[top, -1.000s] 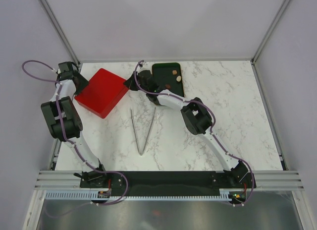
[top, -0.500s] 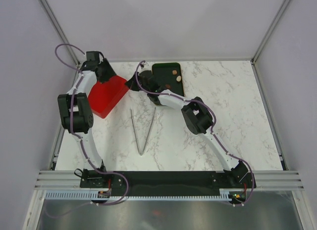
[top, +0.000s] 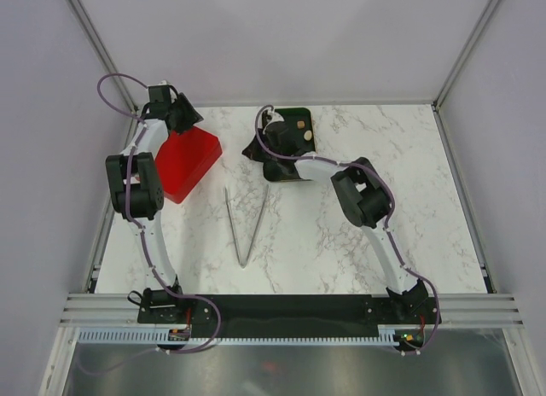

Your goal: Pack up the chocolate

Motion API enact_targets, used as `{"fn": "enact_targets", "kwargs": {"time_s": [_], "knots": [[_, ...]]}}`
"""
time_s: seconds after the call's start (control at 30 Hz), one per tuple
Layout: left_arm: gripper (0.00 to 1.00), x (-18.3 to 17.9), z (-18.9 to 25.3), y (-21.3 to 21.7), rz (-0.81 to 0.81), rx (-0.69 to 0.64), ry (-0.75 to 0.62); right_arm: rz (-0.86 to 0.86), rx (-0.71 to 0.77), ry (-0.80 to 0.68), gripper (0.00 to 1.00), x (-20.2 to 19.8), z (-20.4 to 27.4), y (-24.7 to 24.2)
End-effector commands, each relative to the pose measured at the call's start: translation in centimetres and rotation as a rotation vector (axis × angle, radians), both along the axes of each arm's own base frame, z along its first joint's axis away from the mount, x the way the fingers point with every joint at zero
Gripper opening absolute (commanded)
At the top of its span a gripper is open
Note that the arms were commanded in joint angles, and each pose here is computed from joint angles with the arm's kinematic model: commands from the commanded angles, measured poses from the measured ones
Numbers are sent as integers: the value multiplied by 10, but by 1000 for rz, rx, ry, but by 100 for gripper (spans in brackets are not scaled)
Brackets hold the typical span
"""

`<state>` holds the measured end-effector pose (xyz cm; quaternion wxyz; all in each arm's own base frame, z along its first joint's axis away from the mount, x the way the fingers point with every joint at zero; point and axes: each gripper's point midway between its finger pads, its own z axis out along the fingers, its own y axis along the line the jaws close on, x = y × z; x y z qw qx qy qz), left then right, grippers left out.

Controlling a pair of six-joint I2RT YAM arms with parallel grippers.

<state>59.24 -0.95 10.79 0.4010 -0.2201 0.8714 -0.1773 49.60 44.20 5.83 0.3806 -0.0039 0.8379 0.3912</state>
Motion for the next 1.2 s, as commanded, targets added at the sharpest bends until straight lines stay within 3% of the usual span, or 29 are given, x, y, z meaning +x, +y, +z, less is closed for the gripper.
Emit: {"fn": "enact_targets", "kwargs": {"time_s": [0.0, 0.2, 0.37, 0.43, 0.47, 0.53, 0.57, 0.8, 0.93, 1.03, 1.17], "knots": [[58, -36, -63, -7, -7, -6, 207, 28, 64, -132, 8, 3, 72, 2], [57, -27, -28, -23, -79, -19, 130, 30, 66, -134, 8, 0, 79, 0], [56, -54, -72, -22, -40, 31, 295, -8, 73, -166, 8, 17, 76, 5], [56, -65, -80, -24, -29, 13, 326, -33, 70, -158, 18, 30, 58, 10], [56, -76, -89, -26, -29, 7, 356, -40, 99, -192, 23, 40, 73, 17], [56, -83, -93, -26, -30, 15, 370, -44, 109, -166, 24, 50, 49, 25], [56, -87, -94, -26, -29, 16, 380, -43, 143, -194, 24, 57, 64, 33], [57, -85, -96, -25, -33, 18, 377, -112, 196, -191, 23, 79, 35, 51], [57, -83, -94, -29, -34, -9, 374, -81, 224, -173, 21, 71, 2, 71], [57, -84, -93, -32, -29, -31, 378, 6, 238, -216, 21, 53, 6, 100], [57, -87, -95, -34, -26, -48, 387, 183, 204, -231, 21, 4, -6, 135]]}}
